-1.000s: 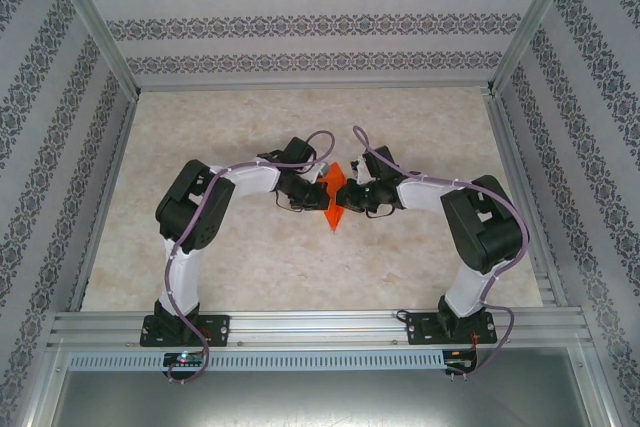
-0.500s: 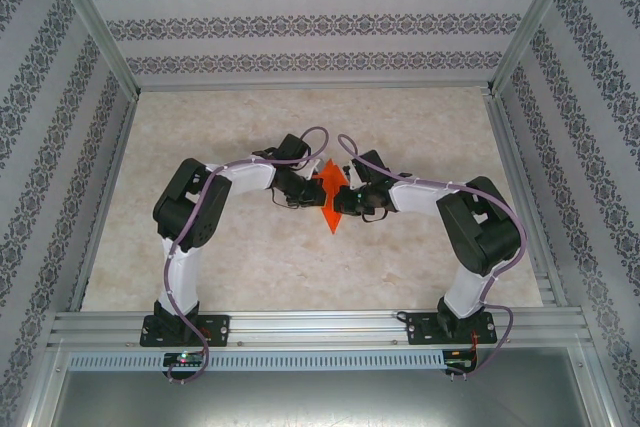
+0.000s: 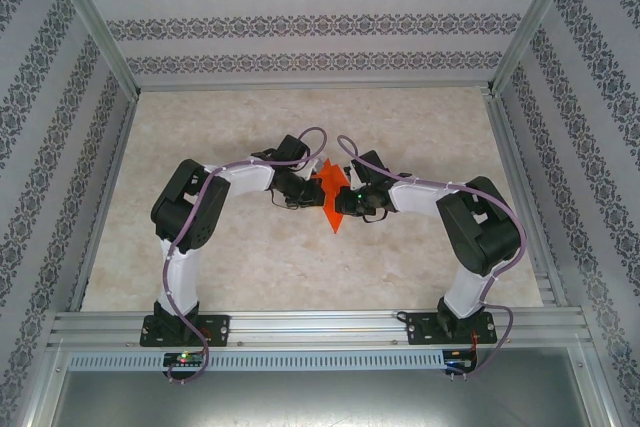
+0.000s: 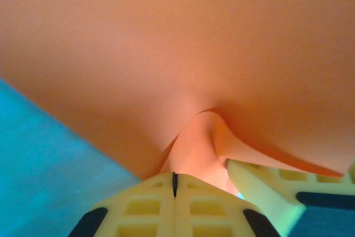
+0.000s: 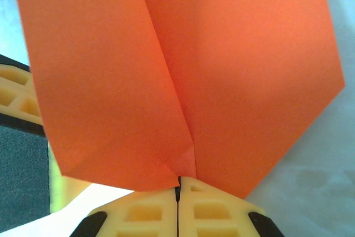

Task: Fold a paper plane with a square sheet of paper (pick it up from the middle)
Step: Fourth fold the wing at the center of the table.

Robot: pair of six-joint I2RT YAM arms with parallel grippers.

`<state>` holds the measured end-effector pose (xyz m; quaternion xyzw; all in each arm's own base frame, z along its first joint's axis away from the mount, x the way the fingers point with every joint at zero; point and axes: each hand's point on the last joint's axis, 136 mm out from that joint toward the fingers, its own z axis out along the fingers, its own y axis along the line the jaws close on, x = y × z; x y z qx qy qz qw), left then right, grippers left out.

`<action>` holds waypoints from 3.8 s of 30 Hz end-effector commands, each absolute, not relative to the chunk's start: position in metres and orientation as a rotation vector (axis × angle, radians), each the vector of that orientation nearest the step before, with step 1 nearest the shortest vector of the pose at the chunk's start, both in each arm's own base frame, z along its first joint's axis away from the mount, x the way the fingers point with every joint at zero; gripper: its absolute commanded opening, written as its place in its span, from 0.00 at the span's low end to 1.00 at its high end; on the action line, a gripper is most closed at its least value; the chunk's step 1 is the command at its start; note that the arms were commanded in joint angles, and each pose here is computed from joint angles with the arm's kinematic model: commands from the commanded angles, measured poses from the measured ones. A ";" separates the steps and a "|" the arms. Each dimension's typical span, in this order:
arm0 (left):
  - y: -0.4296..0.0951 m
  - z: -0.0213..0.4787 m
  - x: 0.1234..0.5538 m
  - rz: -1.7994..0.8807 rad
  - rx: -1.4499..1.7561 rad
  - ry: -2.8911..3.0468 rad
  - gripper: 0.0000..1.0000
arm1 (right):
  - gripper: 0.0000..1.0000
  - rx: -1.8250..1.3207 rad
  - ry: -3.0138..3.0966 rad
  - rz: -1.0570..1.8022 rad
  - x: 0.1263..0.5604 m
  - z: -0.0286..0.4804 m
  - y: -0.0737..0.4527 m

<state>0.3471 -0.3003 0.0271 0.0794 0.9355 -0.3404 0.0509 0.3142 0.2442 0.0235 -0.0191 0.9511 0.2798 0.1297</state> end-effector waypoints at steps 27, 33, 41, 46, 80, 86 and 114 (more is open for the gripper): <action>-0.295 0.004 0.346 -0.975 0.275 2.902 0.00 | 0.07 -0.030 2.708 1.106 0.319 0.042 0.281; -0.294 0.002 0.344 -0.978 0.274 2.902 0.00 | 0.07 -0.003 2.733 1.127 0.317 0.034 0.282; -0.297 0.009 0.347 -1.022 0.269 2.877 0.00 | 0.06 0.061 2.736 1.170 0.317 0.026 0.281; -0.300 0.019 0.351 -1.082 0.250 2.844 0.00 | 0.05 0.141 2.705 1.235 0.319 0.023 0.279; -0.293 0.069 0.371 -1.078 0.139 2.699 0.39 | 0.10 0.128 2.607 1.311 0.321 0.028 0.271; -0.298 0.066 0.374 -1.123 0.114 2.694 0.41 | 0.11 0.097 2.581 1.323 0.321 0.033 0.272; -0.297 0.043 0.378 -1.174 0.068 2.741 0.18 | 0.16 0.008 2.533 1.336 0.317 0.048 0.272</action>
